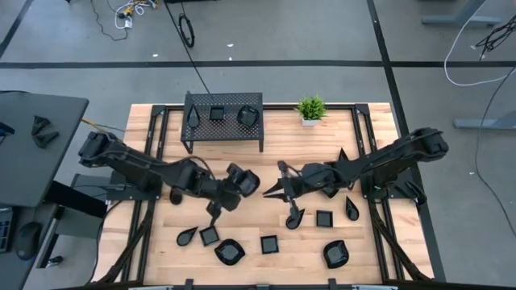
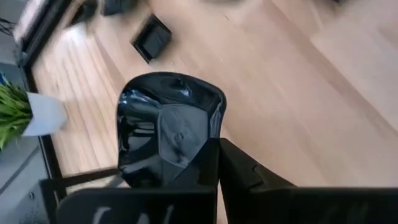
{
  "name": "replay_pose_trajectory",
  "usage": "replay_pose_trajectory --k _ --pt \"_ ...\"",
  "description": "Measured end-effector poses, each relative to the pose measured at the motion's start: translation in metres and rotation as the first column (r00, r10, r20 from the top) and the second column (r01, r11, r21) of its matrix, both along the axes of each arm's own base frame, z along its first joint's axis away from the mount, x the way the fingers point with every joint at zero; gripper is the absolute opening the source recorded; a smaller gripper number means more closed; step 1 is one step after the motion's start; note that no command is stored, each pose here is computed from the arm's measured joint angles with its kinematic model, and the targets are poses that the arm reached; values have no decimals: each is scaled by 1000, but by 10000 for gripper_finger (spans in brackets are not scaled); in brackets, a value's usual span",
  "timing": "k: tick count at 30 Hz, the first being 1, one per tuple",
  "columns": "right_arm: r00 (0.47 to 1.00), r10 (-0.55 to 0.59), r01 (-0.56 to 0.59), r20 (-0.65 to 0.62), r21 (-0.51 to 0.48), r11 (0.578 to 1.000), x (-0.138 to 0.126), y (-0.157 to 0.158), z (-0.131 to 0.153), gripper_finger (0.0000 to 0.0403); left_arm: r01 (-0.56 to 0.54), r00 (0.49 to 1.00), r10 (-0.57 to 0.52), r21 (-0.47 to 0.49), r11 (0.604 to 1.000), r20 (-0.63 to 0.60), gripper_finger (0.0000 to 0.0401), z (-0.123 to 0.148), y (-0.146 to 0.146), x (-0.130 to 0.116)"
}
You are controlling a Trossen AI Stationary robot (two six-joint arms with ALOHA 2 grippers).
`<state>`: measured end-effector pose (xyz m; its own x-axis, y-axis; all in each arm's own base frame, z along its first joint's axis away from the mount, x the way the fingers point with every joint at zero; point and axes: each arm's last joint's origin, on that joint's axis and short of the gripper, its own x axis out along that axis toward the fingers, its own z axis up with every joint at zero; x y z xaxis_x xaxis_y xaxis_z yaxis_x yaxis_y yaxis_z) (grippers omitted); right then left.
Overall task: Pick & Place Mini shaped plates
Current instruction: Stack the black leaf shaped plate on top of the black leaf shaped plates on the shelf
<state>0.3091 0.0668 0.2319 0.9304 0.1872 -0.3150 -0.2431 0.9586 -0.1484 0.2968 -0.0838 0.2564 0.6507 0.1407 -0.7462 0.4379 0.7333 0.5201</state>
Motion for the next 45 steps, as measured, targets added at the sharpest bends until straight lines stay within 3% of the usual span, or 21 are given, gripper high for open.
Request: replay_pose_trajectory --k 5,10,15,26,38,45 --pt "988 -23 0 -154 -152 988 15 2 17 89 -13 1000 13 -33 999 4 4 -6 7 10" --pt "987 3 -43 -158 -250 967 32 5 8 138 -23 1000 23 -40 999 3 6 -10 8 13" --pt "988 -18 -25 -151 -282 959 39 6 -2 151 -13 1000 13 -51 999 -8 9 -12 7 14" --pt "982 1 -55 -190 -281 958 43 7 -15 102 -8 1000 8 -60 998 13 11 -10 7 16" --pt "978 4 -63 -208 -278 959 43 7 -17 11 -7 1000 8 -61 998 20 16 -10 7 16" --pt "968 11 -84 -251 -282 956 39 7 -23 4 9 997 0 -105 994 83 46 -6 5 21"
